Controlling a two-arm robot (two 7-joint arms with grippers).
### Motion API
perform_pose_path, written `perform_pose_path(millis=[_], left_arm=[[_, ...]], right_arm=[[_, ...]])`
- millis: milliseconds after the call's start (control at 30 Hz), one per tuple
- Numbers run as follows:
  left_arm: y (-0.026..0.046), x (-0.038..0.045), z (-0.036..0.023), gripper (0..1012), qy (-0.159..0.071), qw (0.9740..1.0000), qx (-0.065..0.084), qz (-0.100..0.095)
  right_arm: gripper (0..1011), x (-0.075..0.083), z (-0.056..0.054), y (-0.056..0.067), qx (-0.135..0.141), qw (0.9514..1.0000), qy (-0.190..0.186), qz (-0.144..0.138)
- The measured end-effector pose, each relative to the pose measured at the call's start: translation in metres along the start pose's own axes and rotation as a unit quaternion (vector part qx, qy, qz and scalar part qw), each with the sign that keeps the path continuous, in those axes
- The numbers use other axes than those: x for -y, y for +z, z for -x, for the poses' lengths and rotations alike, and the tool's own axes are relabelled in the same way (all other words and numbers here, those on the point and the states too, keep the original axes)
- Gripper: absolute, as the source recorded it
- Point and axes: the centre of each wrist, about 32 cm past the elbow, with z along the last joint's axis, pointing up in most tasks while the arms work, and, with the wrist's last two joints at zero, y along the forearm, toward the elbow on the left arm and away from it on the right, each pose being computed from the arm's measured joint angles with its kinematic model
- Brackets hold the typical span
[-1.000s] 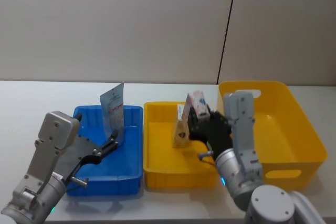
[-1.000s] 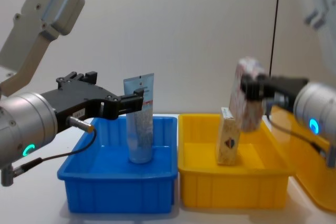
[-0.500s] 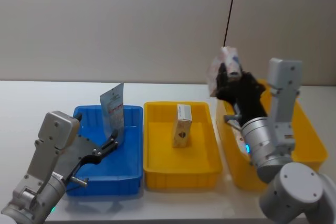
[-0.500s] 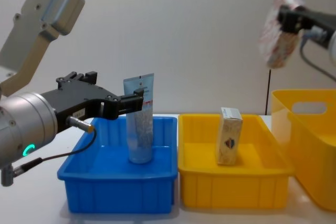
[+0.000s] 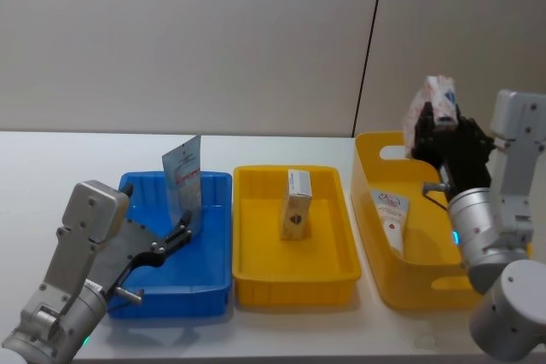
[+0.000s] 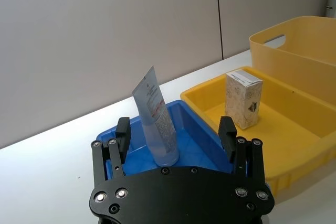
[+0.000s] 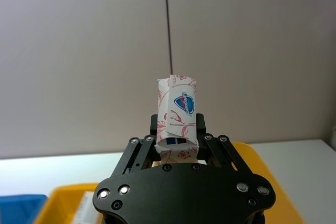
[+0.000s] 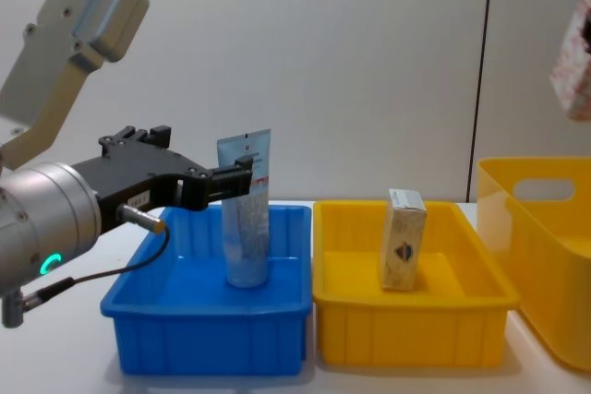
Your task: Bimanual collaborative sorting of washing and personal care products
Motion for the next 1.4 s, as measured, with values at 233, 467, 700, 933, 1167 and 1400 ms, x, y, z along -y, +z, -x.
perform_pose_path(millis=[233, 467, 700, 933, 1167, 1400], left_arm=[[0.0000, 0.0000, 0.0000, 1001, 0.000, 1.0000, 0.000, 0.000], [0.0000, 0.0000, 0.0000, 1001, 0.000, 1.0000, 0.000, 0.000], [0.0000, 0.0000, 0.0000, 1002, 0.000, 1.0000, 0.000, 0.000], [0.0000, 0.0000, 0.0000, 1001, 0.000, 1.0000, 0.000, 0.000], [0.0000, 0.0000, 0.0000, 1001, 0.000, 1.0000, 0.000, 0.000], [0.0000, 0.0000, 0.0000, 1001, 0.000, 1.0000, 0.000, 0.000]], right_arm=[[314, 0.002, -0.016, -0.003, 0.032, 0.9987, -0.017, 0.036], [315, 0.002, -0.028, -0.009, 0.066, 0.9943, -0.029, 0.078], [315, 0.001, -0.038, -0.023, 0.101, 0.9862, -0.037, 0.125], [315, 0.000, -0.046, -0.041, 0.134, 0.9755, -0.042, 0.169], [332, 0.000, -0.049, -0.050, 0.151, 0.9691, -0.045, 0.190], [566, 0.000, -0.052, -0.055, 0.161, 0.9649, -0.047, 0.202]])
